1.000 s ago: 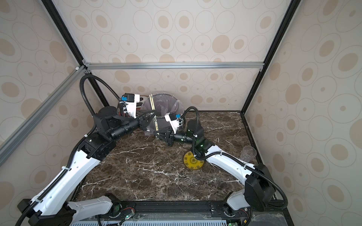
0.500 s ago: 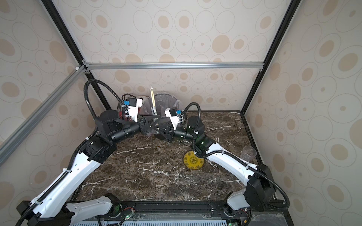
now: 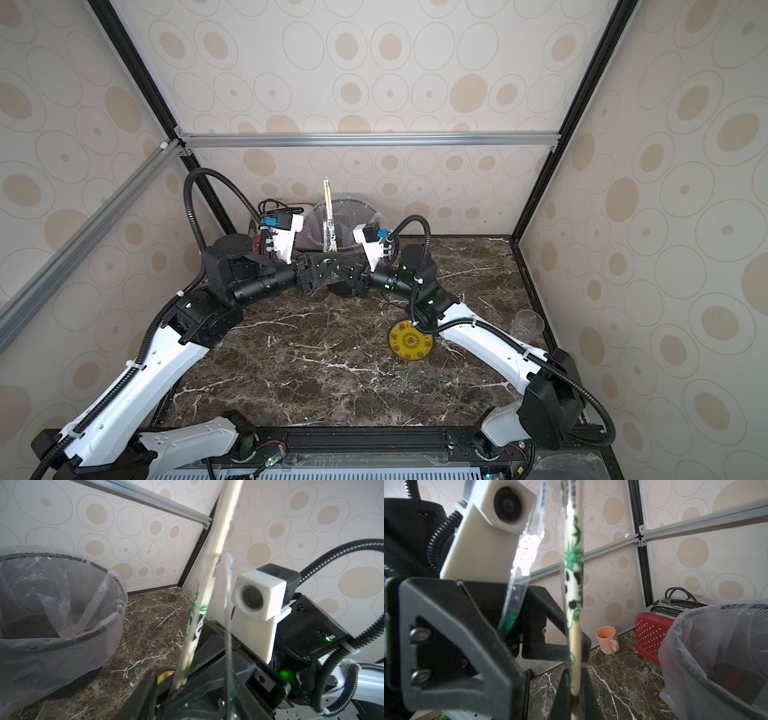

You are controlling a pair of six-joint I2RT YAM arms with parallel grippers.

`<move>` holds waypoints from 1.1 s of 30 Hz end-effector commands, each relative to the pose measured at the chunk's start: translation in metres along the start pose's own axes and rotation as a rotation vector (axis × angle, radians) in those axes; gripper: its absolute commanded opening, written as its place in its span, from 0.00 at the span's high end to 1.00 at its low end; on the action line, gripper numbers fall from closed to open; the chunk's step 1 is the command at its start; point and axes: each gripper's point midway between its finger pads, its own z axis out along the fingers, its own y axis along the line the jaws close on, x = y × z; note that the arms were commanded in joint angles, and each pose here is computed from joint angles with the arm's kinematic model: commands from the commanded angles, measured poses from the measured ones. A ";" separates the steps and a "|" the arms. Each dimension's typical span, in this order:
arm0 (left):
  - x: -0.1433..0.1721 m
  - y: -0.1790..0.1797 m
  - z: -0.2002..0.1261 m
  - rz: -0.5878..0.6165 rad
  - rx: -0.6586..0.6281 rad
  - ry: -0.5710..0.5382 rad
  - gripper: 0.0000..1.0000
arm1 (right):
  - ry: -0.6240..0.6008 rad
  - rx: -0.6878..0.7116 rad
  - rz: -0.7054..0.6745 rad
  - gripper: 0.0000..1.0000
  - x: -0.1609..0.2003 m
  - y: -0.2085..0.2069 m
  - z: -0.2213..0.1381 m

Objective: Remove the packaging of disposable chopsticks
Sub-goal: Remove the packet bag from the disposable chopsticks.

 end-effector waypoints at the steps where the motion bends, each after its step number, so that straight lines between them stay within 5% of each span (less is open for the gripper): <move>1: -0.020 -0.011 -0.019 0.041 -0.012 -0.038 0.61 | -0.034 -0.008 -0.015 1.00 -0.009 0.002 0.000; 9: -0.033 -0.018 -0.019 0.055 0.008 -0.052 0.75 | -0.017 -0.004 -0.003 1.00 -0.001 -0.002 0.001; 13: -0.036 -0.018 -0.017 0.057 0.006 -0.056 1.00 | -0.013 -0.002 0.000 1.00 0.001 -0.002 0.002; 22: 0.007 -0.006 0.006 -0.069 0.035 0.024 1.00 | -0.035 0.019 -0.009 1.00 -0.009 -0.007 0.005; 33: 0.044 0.007 -0.004 -0.141 0.008 0.060 1.00 | -0.051 0.042 -0.017 1.00 -0.013 -0.013 0.009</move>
